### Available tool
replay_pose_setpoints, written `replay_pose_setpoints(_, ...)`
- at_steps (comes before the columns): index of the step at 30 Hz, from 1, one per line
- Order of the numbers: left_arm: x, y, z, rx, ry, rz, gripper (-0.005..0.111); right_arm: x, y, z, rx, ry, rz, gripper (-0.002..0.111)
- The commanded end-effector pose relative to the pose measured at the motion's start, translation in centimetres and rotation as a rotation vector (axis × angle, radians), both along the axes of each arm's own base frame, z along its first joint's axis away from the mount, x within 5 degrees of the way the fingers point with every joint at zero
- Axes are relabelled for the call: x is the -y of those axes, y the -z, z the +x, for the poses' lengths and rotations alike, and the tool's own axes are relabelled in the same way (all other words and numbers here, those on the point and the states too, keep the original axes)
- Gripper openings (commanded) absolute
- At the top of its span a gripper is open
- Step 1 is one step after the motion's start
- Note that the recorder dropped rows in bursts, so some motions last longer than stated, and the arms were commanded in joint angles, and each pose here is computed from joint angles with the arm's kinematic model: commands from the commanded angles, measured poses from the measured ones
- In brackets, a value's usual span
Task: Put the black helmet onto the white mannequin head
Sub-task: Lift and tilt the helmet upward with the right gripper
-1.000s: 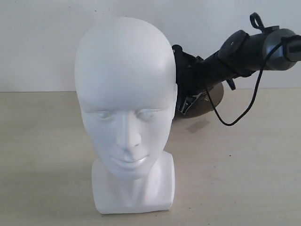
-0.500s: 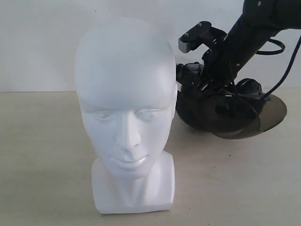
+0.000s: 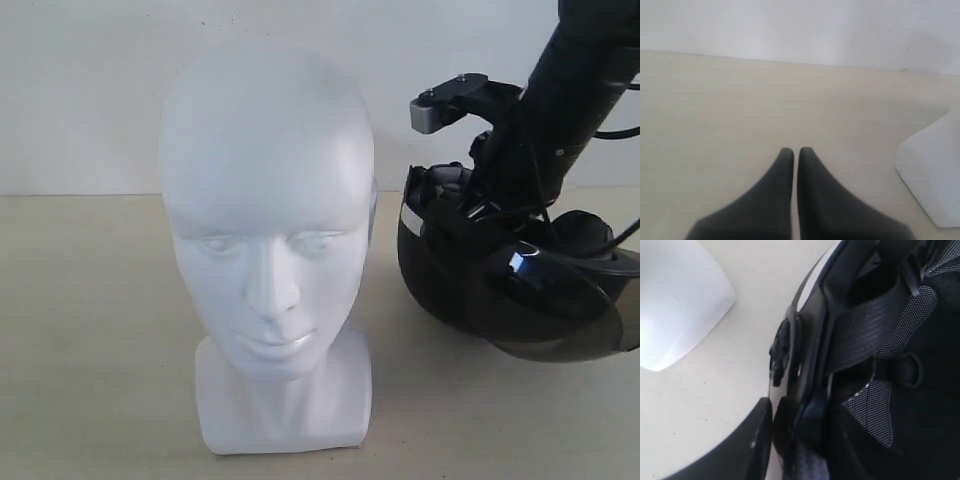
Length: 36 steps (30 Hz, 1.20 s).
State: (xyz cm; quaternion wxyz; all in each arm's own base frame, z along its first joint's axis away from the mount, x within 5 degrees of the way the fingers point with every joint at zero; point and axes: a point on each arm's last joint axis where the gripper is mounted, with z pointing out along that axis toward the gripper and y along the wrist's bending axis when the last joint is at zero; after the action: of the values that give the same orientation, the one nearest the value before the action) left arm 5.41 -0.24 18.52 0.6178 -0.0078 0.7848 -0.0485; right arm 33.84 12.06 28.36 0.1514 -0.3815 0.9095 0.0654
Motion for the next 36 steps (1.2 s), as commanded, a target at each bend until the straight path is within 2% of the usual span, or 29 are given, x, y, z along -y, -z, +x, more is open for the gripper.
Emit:
replay_pose_setpoints(1, 0.0, 0.1, 0.0, 0.002, -0.002, 0.005, 0.004, 0.8, -0.6, -2.5, 0.012, 0.044, 0.017, 0.000)
replay_pose_setpoints(5, 0.0, 0.1, 0.0, 0.002, -0.002, 0.005, 0.004, 0.6, 0.3, -4.5, -0.025, 0.073, 0.022, 0.000)
replay_pose_setpoints(11, 0.0, 0.1, 0.0, 0.002, -0.002, 0.005, 0.004, -1.4, 2.6, -6.5, -0.095, 0.096, 0.010, 0.000)
replay_pose_setpoints(21, 0.0, 0.1, 0.0, 0.002, -0.002, 0.005, 0.004, -2.0, 3.1, -6.9, -0.109, 0.206, 0.007, 0.001)
replay_pose_setpoints(24, 0.0, 0.1, 0.0, 0.002, -0.002, 0.005, 0.004, -2.0, 3.1, -7.0, -0.113, 0.206, 0.004, 0.013)
replay_pose_setpoints(29, 0.0, 0.1, 0.0, 0.002, -0.002, 0.005, 0.004, -2.1, 3.1, -7.0, -0.122, 0.236, 0.016, 0.051)
replay_pose_setpoints(31, 0.0, 0.1, 0.0, 0.002, -0.002, 0.005, 0.004, -2.1, 3.1, -7.0, -0.126, 0.238, 0.021, 0.057)
replay_pose_setpoints(36, 0.0, 0.1, 0.0, 0.002, -0.002, 0.005, 0.004, -2.2, 3.1, -7.0, -0.120, 0.240, 0.029, 0.057)
